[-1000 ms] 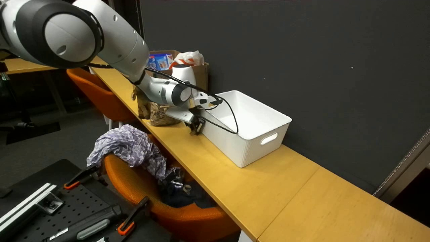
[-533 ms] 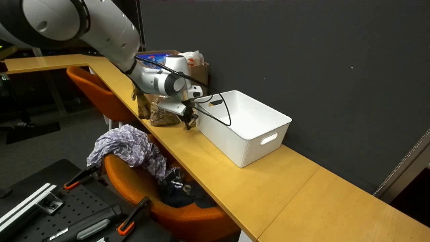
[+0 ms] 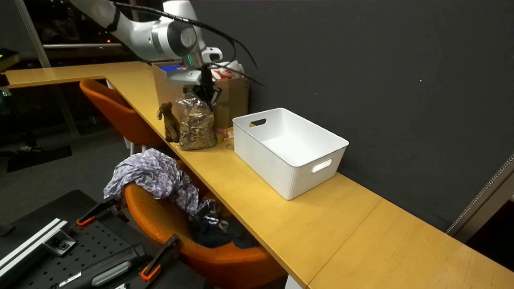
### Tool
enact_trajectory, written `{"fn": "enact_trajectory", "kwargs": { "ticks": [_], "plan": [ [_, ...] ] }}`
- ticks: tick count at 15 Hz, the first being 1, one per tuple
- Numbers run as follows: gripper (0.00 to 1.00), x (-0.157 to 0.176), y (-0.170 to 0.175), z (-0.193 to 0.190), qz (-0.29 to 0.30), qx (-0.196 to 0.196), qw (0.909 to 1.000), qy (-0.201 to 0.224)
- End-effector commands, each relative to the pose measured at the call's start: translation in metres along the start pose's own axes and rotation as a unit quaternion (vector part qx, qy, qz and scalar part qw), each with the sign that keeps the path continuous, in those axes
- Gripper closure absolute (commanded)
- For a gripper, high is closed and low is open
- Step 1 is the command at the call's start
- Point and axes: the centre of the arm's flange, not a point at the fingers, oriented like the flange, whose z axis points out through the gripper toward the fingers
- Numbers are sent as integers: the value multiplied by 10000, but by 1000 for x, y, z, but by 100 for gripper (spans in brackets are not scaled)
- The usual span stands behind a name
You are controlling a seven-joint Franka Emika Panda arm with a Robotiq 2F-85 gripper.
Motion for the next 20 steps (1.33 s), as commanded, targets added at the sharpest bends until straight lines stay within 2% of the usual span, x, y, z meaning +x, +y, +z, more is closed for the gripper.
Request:
{"fn": "enact_trajectory", "kwargs": {
  "ticks": [1, 3, 6, 10, 13, 17, 20],
  "plan": [
    [99, 9, -32, -90, -494, -318, 9962, 640],
    [99, 21, -56, -111, -726, -377, 9926, 895],
    [99, 24, -82, -102, -988, -276, 9901, 955],
    [99, 22, -86, -68, -1090, -246, 9906, 795],
    [99, 33, -80, -28, -1347, -157, 9876, 793],
    [99, 45, -92, 10, -1655, -147, 9830, 787],
    [99, 44, -105, 24, -1807, -135, 9805, 767]
  ]
}}
